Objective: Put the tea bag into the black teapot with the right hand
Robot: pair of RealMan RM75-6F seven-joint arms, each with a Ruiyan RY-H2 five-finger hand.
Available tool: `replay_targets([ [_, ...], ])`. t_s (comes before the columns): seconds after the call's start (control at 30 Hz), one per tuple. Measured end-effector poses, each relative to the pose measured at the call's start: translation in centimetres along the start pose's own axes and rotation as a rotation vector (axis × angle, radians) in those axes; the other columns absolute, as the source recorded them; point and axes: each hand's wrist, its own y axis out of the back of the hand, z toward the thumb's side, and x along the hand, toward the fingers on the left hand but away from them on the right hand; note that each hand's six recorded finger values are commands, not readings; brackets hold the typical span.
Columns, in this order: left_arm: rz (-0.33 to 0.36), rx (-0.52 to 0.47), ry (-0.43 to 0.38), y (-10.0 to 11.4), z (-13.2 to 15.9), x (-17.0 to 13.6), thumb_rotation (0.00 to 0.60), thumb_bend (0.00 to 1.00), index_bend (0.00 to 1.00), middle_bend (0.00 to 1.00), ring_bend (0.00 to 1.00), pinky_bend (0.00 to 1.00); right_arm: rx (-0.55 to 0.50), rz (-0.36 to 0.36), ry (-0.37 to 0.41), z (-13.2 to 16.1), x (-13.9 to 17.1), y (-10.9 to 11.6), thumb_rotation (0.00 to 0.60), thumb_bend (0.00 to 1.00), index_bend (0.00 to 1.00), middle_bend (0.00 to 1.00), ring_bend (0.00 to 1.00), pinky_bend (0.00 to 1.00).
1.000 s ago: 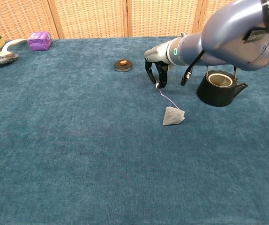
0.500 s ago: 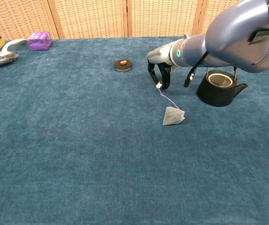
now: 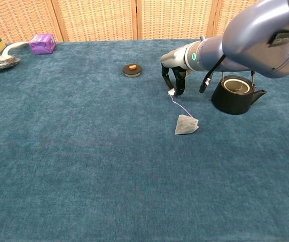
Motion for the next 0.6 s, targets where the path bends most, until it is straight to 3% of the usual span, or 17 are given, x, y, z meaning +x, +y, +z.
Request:
replay_targets([
  [0.6, -0.003, 0.000, 0.006, -0.08, -0.21, 0.04, 0.600, 0.28, 0.08, 0.19, 0.03, 0.12, 0.007, -0.001, -0.010, 0.23, -0.40, 0.10, 0.600, 0.45, 0.51, 1.00, 1.00, 1.00],
])
